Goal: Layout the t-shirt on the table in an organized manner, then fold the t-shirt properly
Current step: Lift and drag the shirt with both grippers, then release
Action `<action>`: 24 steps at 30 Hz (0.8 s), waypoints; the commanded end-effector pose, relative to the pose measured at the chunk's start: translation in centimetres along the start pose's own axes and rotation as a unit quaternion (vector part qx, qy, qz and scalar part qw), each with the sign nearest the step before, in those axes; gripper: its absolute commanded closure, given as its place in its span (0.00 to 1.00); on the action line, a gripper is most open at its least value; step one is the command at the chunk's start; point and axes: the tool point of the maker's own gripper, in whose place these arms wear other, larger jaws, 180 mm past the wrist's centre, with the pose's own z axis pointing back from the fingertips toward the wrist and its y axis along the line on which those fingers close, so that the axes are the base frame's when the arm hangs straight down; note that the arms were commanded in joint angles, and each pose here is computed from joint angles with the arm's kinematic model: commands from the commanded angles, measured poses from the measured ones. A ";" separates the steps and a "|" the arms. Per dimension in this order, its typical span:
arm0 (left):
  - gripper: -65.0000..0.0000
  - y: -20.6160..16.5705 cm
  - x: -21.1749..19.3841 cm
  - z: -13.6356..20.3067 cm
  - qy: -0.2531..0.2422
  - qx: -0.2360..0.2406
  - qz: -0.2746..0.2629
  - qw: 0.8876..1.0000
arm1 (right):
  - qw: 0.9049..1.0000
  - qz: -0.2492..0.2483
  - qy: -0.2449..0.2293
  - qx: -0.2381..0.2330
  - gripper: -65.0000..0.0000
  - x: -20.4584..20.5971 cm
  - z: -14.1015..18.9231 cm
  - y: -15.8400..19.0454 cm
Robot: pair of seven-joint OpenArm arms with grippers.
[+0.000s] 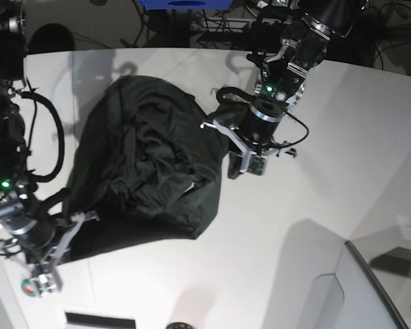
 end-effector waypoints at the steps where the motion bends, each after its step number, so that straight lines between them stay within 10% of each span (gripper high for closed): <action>1: 1.00 1.8 1.4 -0.2 -0.024 0.024 0.001 0.999 | 0.999 0.001 -0.024 -0.022 0.99 1.3 0.9 -1.5; 24: 1.00 17.6 -3.2 4.0 0.024 0.225 0.045 0.973 | 0.981 -0.132 0.060 -0.127 0.99 -19.3 8.6 -5.3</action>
